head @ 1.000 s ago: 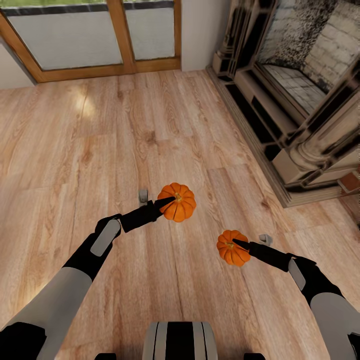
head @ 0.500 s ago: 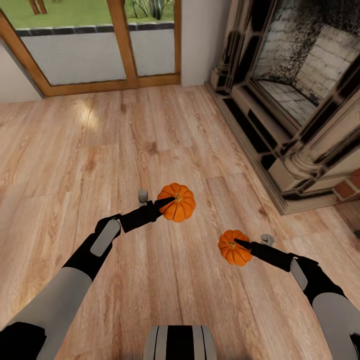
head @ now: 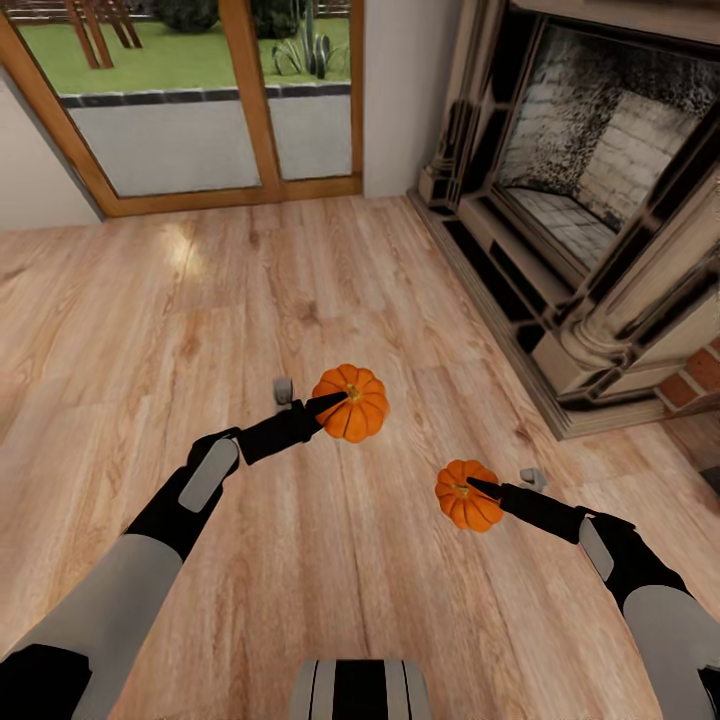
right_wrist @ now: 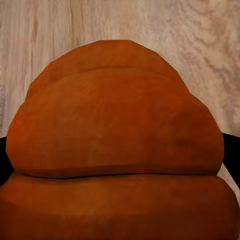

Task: Place each of the two pumpkins and all three candles from the living room inside a cabinet in the living room (use any cabinet), then make sure every cabinet is closed, and position the cauldron so it is next to a table in the living room.

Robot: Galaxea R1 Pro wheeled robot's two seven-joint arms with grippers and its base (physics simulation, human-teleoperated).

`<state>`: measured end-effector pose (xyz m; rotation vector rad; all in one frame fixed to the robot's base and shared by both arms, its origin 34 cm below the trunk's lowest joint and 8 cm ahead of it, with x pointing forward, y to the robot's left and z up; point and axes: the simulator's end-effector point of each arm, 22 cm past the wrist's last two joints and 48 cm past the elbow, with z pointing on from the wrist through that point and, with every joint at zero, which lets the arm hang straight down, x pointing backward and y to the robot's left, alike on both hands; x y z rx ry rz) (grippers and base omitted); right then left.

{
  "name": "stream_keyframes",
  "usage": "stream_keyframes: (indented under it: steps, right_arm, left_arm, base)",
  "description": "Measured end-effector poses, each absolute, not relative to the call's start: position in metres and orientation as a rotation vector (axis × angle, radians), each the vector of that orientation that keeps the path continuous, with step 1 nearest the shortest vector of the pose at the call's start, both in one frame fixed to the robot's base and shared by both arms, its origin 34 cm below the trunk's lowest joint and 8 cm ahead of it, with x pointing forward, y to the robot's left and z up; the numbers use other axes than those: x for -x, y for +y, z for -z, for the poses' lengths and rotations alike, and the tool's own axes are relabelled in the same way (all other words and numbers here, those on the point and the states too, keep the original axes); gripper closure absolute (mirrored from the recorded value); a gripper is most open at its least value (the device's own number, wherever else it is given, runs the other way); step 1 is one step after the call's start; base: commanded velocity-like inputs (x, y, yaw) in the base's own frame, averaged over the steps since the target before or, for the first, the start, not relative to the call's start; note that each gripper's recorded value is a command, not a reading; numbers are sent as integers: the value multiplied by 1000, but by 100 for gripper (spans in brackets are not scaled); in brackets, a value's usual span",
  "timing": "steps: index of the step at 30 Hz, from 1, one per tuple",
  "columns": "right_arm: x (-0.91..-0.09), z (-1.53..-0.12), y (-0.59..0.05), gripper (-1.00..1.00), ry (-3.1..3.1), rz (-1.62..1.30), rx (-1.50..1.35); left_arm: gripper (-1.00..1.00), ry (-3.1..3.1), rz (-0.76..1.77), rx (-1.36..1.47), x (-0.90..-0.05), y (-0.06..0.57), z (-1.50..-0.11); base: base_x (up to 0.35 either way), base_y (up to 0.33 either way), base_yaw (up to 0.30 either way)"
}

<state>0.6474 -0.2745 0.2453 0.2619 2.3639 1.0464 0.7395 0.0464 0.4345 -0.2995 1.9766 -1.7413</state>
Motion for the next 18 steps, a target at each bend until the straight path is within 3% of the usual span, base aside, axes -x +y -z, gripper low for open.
stream_keyframes:
  steps: [14,18]
  right_arm:
    - [-662,-283,-274,100,2309,-1037,-222]
    - [-666,-294,-275,100,2293,-1034,-212]
  left_arm:
    - [100,1908,1685,282,-754,75,-480]
    - [100,1893,1686,269,-755,75,-493]
  base:
    - [-5,3,222]
    - [0,0,68]
